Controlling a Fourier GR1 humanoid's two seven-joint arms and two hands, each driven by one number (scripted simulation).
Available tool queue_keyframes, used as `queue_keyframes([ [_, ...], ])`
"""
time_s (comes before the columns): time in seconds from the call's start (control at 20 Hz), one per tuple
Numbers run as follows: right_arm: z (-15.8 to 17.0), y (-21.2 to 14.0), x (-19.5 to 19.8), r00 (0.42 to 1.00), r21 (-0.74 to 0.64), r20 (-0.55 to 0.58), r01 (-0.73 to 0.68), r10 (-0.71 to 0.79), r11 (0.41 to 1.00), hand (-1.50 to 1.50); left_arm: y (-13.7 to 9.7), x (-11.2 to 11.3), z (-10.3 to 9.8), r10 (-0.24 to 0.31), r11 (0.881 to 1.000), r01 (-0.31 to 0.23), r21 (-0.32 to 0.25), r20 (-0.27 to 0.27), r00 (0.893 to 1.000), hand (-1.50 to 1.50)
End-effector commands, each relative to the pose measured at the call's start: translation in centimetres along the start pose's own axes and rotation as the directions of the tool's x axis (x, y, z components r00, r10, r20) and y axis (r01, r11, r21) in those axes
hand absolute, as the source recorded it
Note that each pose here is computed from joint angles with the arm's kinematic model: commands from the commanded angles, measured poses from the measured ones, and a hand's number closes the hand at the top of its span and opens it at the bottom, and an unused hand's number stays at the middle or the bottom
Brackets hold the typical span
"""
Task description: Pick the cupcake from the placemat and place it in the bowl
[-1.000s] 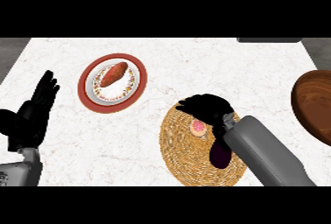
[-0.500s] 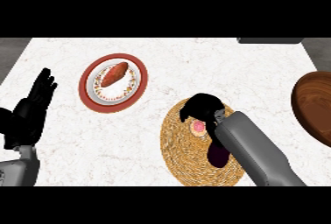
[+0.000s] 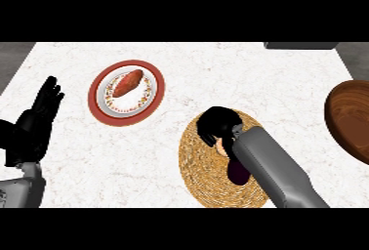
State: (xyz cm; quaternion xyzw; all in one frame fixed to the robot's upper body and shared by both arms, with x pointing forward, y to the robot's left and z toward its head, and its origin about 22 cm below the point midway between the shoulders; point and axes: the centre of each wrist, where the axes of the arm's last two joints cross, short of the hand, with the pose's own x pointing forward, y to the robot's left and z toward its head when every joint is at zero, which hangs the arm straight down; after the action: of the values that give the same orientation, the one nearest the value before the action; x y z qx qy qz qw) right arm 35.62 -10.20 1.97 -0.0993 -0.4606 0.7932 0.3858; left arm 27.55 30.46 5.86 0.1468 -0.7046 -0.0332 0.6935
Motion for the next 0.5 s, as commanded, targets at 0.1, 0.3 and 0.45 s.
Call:
queue_keyframes([
  [0.1,-0.2,-0.1,-0.5,0.999,-0.136,-0.037,-0.008,0.003,0.991,1.50,-1.4,1.3,0.1,-0.007,1.000,0.007,0.000,0.015,1.000,0.00],
  [0.3,5.3,2.9,-4.1,0.970,-0.241,-0.213,0.066,-0.119,0.968,1.50,0.8,-0.7,0.8,-0.015,0.999,0.015,0.041,-0.018,1.000,0.00],
  [0.45,9.4,5.7,-7.4,0.888,-0.314,-0.381,0.139,-0.259,0.939,1.50,2.7,-1.2,1.1,-0.020,0.995,0.025,0.094,-0.060,0.998,0.00],
])
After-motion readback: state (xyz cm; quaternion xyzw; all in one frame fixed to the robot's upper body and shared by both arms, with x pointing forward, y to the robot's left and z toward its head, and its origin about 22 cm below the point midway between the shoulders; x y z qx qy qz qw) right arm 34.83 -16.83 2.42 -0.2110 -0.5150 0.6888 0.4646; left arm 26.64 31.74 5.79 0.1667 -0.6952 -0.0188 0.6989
